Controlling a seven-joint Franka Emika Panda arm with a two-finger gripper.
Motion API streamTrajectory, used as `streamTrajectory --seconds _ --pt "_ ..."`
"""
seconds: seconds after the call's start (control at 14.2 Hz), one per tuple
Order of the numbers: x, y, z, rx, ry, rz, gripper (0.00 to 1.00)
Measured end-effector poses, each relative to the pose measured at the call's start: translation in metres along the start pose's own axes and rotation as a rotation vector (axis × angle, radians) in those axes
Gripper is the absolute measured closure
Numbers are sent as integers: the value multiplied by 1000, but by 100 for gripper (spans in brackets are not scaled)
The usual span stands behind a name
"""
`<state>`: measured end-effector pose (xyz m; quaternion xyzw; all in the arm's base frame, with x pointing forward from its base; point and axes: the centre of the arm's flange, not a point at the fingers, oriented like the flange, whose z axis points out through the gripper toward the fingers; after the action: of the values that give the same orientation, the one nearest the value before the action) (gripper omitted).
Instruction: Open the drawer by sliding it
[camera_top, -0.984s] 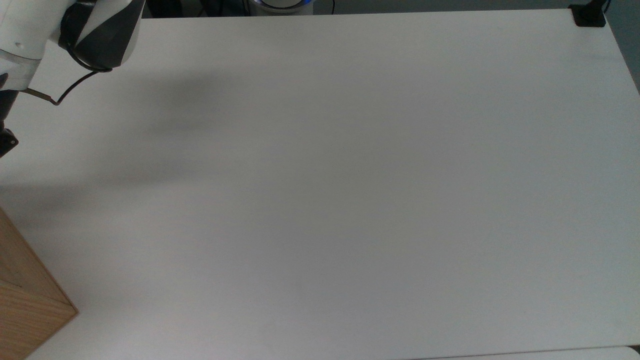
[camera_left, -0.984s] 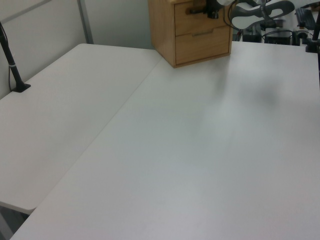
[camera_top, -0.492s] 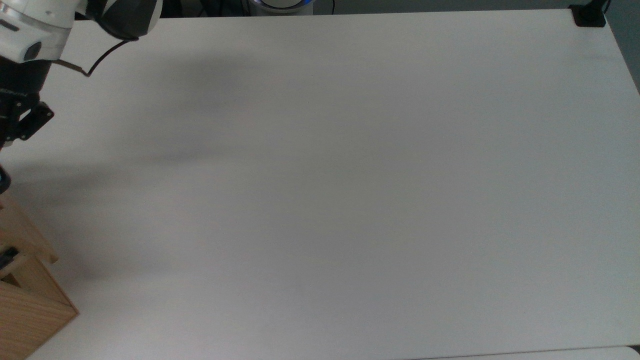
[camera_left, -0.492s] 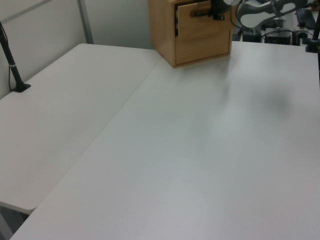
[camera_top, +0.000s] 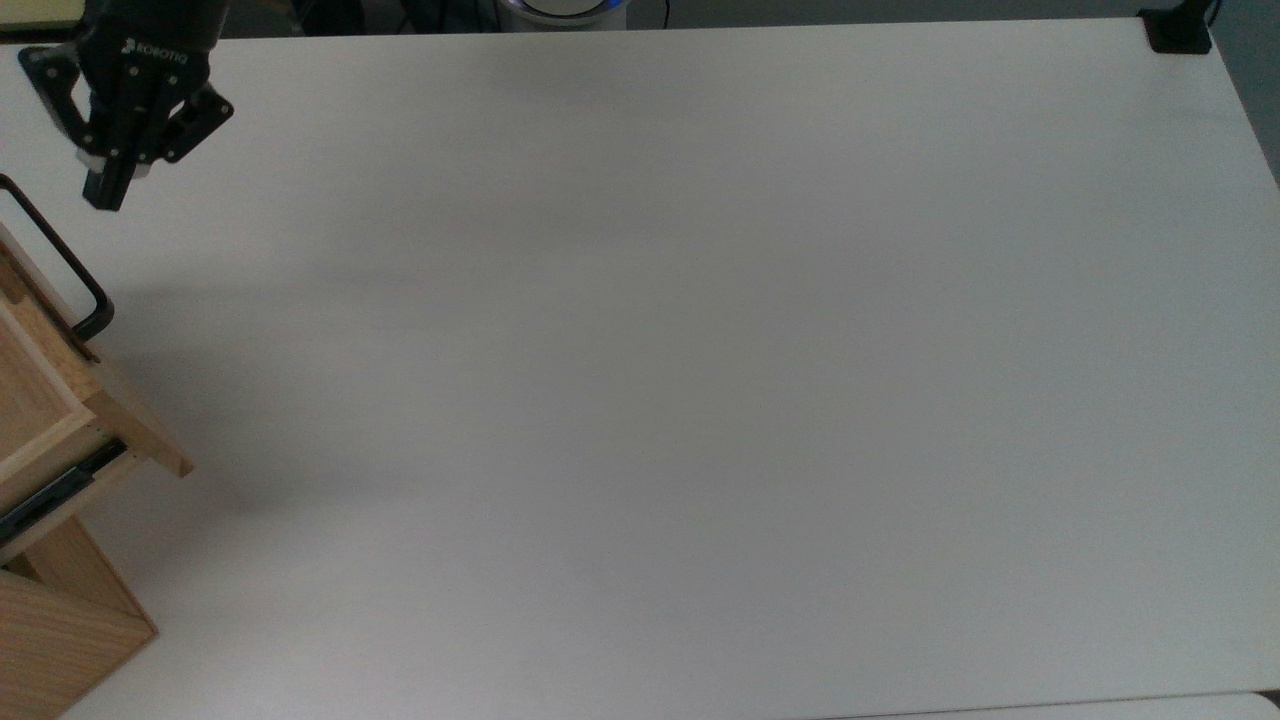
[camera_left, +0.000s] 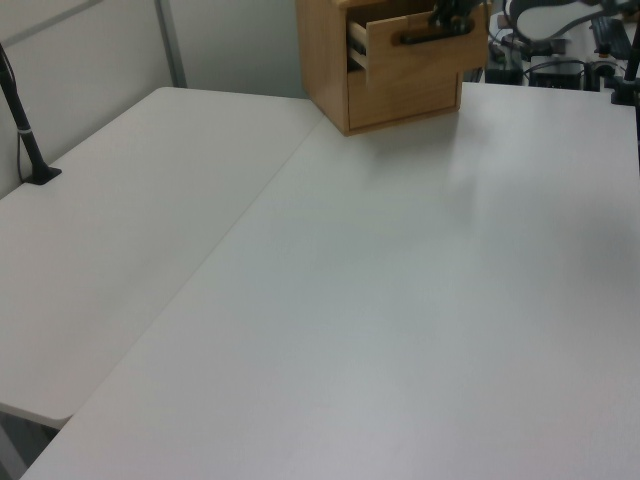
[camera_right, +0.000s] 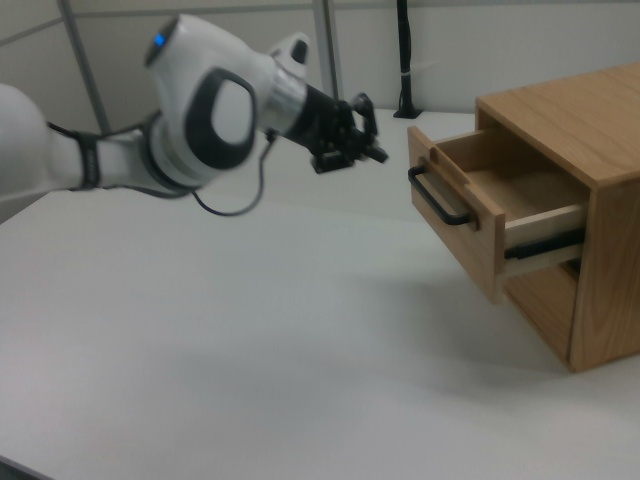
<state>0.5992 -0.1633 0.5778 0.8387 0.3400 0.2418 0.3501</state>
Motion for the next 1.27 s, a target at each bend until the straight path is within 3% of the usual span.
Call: streamTrajectory --seconds 0.21,0.35,0.56,0.7,0.77,0.91,1.05,1.12,1.27 --pt "8 -10 -34 57 -36 -5 97" --pt "12 -21 -42 138 -64 37 95" --pt "35 -46 -68 361 -87 168 74" --pt "57 -59 -99 507 -142 310 73" --pt "65 -62 -114 550 -182 390 73" --pt "82 -73 -138 605 -284 563 60" --pt "96 -92 -150 628 -416 727 40" --pt "102 -102 -150 628 -506 810 24" --pt "102 -110 -146 634 -599 851 6"
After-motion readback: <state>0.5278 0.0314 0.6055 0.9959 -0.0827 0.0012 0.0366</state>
